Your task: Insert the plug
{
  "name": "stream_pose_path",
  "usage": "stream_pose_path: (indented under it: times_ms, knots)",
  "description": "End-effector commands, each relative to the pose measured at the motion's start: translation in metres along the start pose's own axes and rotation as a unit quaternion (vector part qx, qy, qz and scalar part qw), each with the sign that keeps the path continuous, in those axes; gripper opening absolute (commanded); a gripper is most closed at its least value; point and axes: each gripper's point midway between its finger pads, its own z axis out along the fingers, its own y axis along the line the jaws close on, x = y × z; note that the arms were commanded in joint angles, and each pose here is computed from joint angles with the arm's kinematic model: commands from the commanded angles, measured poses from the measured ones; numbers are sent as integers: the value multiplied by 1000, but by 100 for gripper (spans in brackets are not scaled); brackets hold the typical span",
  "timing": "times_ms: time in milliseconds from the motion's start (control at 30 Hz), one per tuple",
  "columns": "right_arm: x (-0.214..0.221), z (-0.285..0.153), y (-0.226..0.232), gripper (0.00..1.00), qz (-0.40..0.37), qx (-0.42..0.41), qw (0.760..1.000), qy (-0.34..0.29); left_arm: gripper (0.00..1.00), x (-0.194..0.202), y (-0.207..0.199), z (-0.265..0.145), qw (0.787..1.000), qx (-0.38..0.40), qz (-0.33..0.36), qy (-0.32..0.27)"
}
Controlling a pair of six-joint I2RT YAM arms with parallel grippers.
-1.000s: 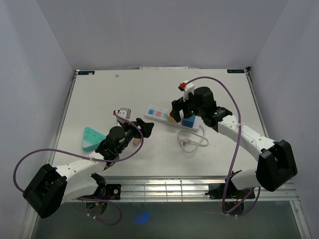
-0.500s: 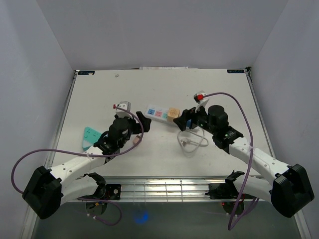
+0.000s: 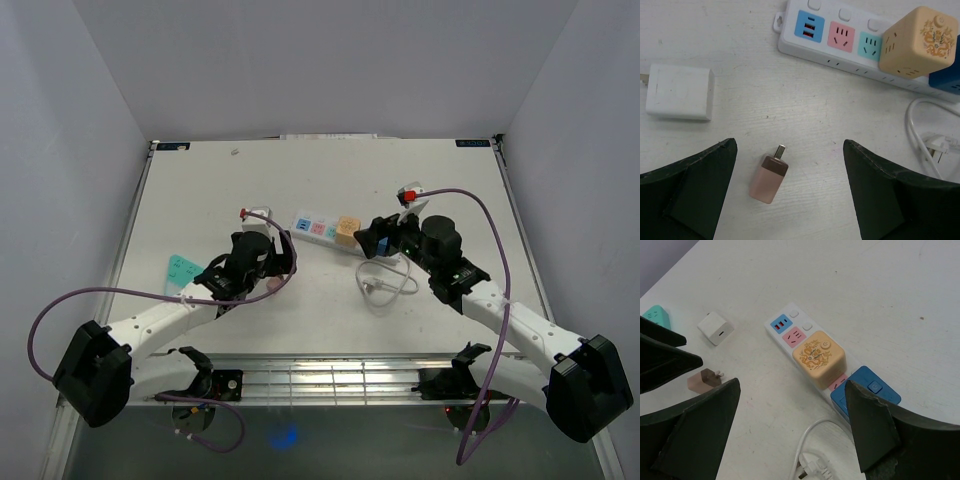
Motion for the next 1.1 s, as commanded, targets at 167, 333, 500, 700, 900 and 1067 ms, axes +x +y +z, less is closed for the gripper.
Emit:
stream_pose_path:
  times_ms: [167,333,500,700,900,1067]
  knots:
    - [-14,-2,-9,90,-9,29,999,-37,98,27,6,-5,999,9,20,50]
    - [-12,-2,-11,90,-9,33,999,-36,98,47,12,-5,997,1,16,80]
    - [-11,-1,-12,90,-9,36,999,-33,97,55,8,-8,995,17,15,92]
    - [-10,-1,-13,90,-8,39,999,-33,93,62,13,-13,995,11,-1,99]
    - [-8,-1,-15,90,-8,43,999,-32,88,78,20,1,990,-29,5,140]
    - [-9,-2,-16,90,-5,47,998,-33,76,84,20,5,988,-31,8,153]
